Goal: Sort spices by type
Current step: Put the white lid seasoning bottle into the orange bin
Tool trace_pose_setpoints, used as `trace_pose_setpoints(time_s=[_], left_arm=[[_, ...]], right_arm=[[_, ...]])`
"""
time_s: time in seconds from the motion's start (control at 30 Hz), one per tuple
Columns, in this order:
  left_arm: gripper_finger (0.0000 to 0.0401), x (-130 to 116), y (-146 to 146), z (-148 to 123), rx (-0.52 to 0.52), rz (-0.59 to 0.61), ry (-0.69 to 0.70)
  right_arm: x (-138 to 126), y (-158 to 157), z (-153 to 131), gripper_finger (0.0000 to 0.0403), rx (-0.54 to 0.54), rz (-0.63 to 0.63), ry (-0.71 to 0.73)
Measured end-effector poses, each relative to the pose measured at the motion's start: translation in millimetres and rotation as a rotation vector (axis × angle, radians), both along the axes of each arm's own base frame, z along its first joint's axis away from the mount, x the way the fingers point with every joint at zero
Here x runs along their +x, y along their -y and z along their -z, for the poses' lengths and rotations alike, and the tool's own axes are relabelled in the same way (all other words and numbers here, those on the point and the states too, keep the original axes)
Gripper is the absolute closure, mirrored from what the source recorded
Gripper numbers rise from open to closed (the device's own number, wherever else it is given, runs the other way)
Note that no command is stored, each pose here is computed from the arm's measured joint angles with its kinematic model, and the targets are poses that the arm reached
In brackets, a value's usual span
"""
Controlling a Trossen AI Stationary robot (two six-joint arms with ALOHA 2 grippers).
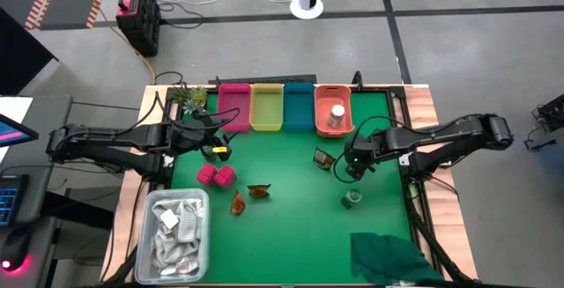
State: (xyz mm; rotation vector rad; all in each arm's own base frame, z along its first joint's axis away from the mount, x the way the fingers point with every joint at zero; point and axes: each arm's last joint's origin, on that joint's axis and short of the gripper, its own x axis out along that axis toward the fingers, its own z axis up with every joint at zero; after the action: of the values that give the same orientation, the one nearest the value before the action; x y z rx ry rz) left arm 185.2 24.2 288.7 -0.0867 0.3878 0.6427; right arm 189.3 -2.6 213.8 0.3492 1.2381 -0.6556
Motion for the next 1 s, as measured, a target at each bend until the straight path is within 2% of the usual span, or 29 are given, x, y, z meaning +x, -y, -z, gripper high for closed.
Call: trace_pose_setpoints(time_s=[0.17,0.37,0.73,0.87,1.0], left_arm=[[0.0187,-0.2,1.0,1.7,-0.014,0.037,-0.02],[0.0187,0.2,2.3,2.5,-0.036,0.08,-0.025],[0.0187,0.0,2.3,4.1,-0.053,0.074,-0.032],[0.0187,0.2,2.6,4.2,-0.075,0.077,-0.021],[0.0187,0.4,3.0,4.2,-0.102,0.077,-0.005]], right_arm=[[2.5,2.4,4.7,0.0118,0.04,0.004,-0.03],[4.5,7.8,5.0,0.0175,0.044,-0.012,-0.032],[-4.7,25.5,2.0,0.018,0.028,0.009,-0.091],[-15.5,38.9,-10.2,0.0182,-0.075,0.092,-0.191],[-16.3,57.2,-26.0,0.0183,-0.237,0.179,-0.179]])
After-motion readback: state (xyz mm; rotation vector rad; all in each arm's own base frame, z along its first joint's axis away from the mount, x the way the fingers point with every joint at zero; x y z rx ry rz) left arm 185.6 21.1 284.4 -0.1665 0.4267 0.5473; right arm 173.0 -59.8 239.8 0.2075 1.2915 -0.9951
